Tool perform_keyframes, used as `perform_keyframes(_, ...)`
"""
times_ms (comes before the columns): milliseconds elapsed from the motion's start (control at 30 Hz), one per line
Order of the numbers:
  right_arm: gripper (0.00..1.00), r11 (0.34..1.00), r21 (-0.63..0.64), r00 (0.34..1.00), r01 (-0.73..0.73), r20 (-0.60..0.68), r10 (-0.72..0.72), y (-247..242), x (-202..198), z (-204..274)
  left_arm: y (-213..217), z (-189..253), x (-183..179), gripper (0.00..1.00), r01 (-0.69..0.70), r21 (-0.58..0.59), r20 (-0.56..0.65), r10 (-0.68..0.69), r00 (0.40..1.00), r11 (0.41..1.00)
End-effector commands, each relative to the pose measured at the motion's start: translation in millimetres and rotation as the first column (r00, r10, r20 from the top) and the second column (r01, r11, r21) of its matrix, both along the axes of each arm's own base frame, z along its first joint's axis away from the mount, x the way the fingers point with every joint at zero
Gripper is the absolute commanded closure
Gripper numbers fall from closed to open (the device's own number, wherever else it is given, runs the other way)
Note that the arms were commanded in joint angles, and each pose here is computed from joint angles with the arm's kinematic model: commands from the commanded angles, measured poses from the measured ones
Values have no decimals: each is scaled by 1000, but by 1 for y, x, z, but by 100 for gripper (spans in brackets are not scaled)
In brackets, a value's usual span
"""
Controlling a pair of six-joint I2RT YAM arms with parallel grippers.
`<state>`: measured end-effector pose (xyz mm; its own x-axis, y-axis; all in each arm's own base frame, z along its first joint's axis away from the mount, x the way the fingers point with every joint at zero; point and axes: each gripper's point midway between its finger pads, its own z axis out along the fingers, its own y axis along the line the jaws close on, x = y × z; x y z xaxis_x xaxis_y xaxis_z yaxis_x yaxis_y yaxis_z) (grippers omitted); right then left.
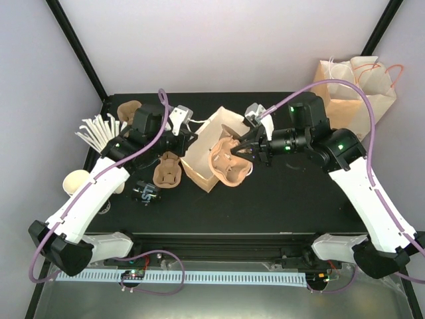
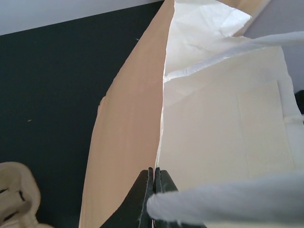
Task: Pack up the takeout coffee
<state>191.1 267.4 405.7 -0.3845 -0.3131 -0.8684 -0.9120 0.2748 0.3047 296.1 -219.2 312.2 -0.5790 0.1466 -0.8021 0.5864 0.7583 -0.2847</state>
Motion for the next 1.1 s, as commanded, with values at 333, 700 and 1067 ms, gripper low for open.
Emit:
perform_keyframes(333,64,1000,-2,992,-30,-124,29,11,4,-14,-40,16,-30,98,262,-61,36,-260,965,963)
perform_keyframes(700,65,974,-181,971,133,-171,-165,1,34,-69,-42,12,-24,98,230,-39,16,-230,973,972)
perform_keyframes(1067,66,825,-438,908,356,-47,-417,-6,67,-136,-53,11,-32,98,267,-72,-16,-269,963,961)
